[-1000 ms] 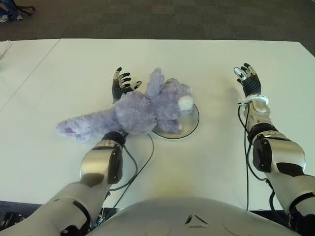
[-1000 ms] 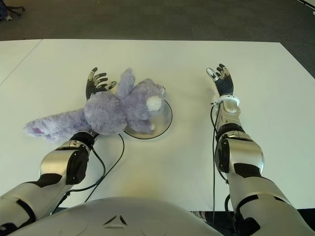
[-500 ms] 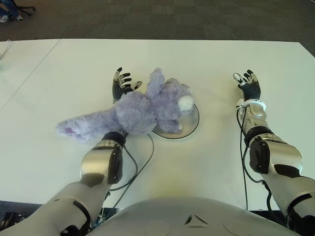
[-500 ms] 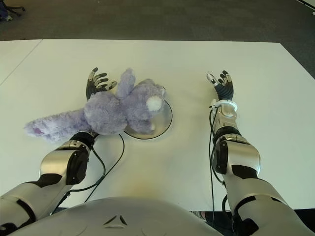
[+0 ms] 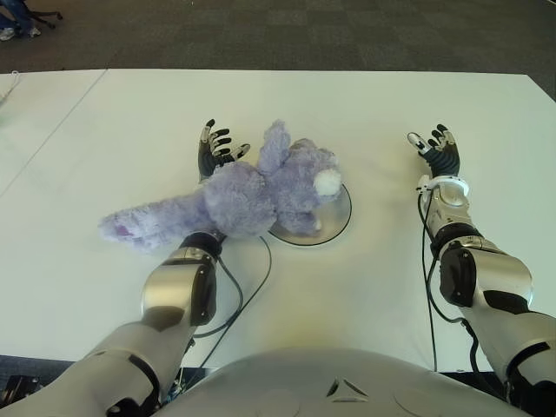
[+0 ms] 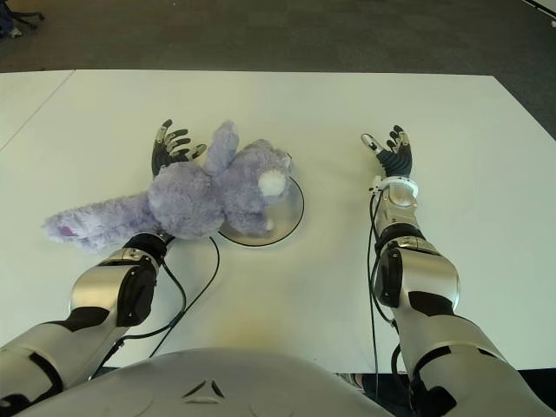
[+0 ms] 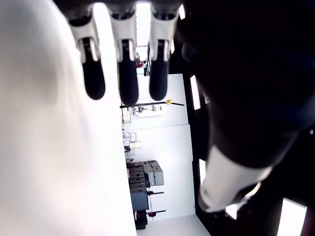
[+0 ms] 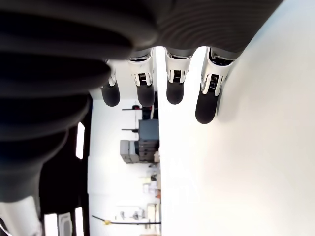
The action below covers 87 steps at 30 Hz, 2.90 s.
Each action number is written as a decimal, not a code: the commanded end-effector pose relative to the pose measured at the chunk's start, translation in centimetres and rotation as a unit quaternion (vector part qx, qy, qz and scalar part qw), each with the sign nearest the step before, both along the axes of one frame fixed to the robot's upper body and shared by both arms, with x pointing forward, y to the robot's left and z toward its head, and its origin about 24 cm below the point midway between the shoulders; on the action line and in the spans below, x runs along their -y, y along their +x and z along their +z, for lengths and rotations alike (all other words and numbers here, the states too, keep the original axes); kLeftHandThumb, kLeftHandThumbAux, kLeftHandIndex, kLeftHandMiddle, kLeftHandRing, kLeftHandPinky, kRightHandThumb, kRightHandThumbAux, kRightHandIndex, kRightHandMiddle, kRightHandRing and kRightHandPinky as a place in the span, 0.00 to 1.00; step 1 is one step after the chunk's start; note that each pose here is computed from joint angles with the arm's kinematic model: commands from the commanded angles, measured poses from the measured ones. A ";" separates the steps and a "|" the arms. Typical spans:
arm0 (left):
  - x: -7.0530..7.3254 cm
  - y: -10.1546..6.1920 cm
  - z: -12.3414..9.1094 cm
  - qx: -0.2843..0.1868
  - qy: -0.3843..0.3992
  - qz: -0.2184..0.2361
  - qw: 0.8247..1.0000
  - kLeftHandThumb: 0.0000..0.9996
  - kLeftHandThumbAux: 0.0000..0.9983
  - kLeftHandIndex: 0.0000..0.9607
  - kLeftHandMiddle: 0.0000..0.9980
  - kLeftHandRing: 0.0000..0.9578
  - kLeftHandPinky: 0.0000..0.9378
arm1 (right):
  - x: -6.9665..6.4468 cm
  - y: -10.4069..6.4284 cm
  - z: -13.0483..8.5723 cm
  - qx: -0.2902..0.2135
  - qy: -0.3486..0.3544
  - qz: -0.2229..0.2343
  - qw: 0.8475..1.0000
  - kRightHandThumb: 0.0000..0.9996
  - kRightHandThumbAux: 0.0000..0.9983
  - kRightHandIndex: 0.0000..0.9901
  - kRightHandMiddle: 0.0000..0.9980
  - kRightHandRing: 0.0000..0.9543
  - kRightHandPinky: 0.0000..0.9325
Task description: Put the doll into the plate.
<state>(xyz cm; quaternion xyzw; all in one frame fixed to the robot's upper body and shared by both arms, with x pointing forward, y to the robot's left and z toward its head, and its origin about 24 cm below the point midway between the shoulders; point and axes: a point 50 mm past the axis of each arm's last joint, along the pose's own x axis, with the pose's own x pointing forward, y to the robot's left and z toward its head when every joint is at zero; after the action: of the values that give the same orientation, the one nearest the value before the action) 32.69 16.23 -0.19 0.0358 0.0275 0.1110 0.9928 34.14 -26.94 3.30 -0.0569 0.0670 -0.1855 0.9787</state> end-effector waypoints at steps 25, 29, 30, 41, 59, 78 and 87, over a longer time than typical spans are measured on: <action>0.3 -8.4 -9.3 -0.217 -0.026 0.005 0.976 0.02 0.87 0.11 0.27 0.31 0.33 | -6.5 -9.7 -12.1 -0.165 0.045 0.082 0.982 0.00 0.71 0.12 0.13 0.13 0.15; 0.2 -8.4 -9.3 -0.215 -0.025 0.007 0.976 0.03 0.87 0.11 0.27 0.31 0.32 | -6.9 -10.4 -12.2 -0.152 0.017 0.083 0.985 0.00 0.72 0.12 0.13 0.13 0.15; 0.1 -8.4 -9.3 -0.215 -0.024 0.008 0.976 0.03 0.87 0.11 0.27 0.31 0.32 | -7.0 -10.5 -12.3 -0.150 0.012 0.082 0.985 0.00 0.72 0.12 0.13 0.13 0.16; 0.0 -8.4 -9.3 -0.217 -0.018 0.008 0.976 0.03 0.87 0.11 0.27 0.31 0.35 | -7.4 -10.5 -11.9 -0.126 -0.018 0.065 0.990 0.00 0.74 0.14 0.16 0.16 0.19; -0.1 -8.4 -9.3 -0.219 -0.021 0.008 0.975 0.05 0.87 0.11 0.25 0.30 0.34 | -7.5 -10.2 -12.0 -0.142 -0.007 0.080 0.987 0.00 0.78 0.17 0.18 0.17 0.19; 0.0 -8.4 -9.2 -0.213 -0.028 0.008 0.977 0.06 0.85 0.11 0.25 0.30 0.33 | -7.3 -10.1 -12.1 -0.152 -0.001 0.079 0.985 0.00 0.81 0.17 0.23 0.21 0.20; 0.0 -8.4 -9.2 -0.213 -0.027 0.006 0.977 0.04 0.85 0.11 0.26 0.31 0.34 | -7.2 -10.1 -12.1 -0.152 -0.001 0.079 0.985 0.00 0.82 0.18 0.23 0.23 0.24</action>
<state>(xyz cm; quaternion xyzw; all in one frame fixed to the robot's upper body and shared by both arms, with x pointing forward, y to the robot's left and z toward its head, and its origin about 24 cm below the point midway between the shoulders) 32.44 16.39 -0.32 0.0358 0.0227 0.1110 0.9929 32.38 -22.45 1.22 -0.1196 -0.0021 -0.1224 0.9852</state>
